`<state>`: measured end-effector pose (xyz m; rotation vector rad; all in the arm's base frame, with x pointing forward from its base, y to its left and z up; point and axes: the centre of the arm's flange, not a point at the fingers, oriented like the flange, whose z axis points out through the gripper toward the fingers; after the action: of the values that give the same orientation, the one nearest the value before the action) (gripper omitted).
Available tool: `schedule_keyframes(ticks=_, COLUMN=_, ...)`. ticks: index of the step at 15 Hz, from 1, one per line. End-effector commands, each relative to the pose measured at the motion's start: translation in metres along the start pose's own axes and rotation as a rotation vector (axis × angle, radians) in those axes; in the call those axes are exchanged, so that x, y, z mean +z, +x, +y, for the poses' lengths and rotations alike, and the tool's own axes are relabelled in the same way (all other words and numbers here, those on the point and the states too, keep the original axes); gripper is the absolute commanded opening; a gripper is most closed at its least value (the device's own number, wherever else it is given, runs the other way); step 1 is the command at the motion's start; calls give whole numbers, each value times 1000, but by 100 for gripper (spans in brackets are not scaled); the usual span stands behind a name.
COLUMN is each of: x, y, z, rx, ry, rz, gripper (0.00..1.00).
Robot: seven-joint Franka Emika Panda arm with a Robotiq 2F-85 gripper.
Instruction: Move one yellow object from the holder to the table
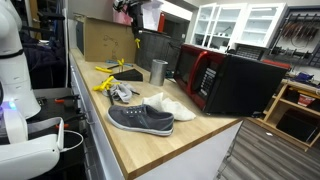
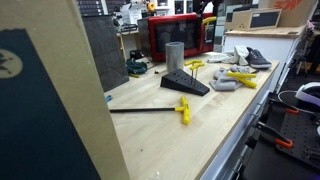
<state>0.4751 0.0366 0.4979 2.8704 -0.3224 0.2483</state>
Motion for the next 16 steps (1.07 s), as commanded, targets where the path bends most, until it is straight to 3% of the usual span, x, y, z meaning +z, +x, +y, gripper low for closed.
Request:
schedule_keyframes(ticks=1, x=21, y=-28, z=24, rx=25, ry=-93, rz=0, gripper=62)
schedule_keyframes(ticks=7, x=68, y=-69, z=35, rx=-41, ry=-275, rz=-35, gripper=62)
schedule_keyframes(ticks=16, x=131, y=-124, z=-17, rx=-312, ry=-487, rz=26, gripper=62)
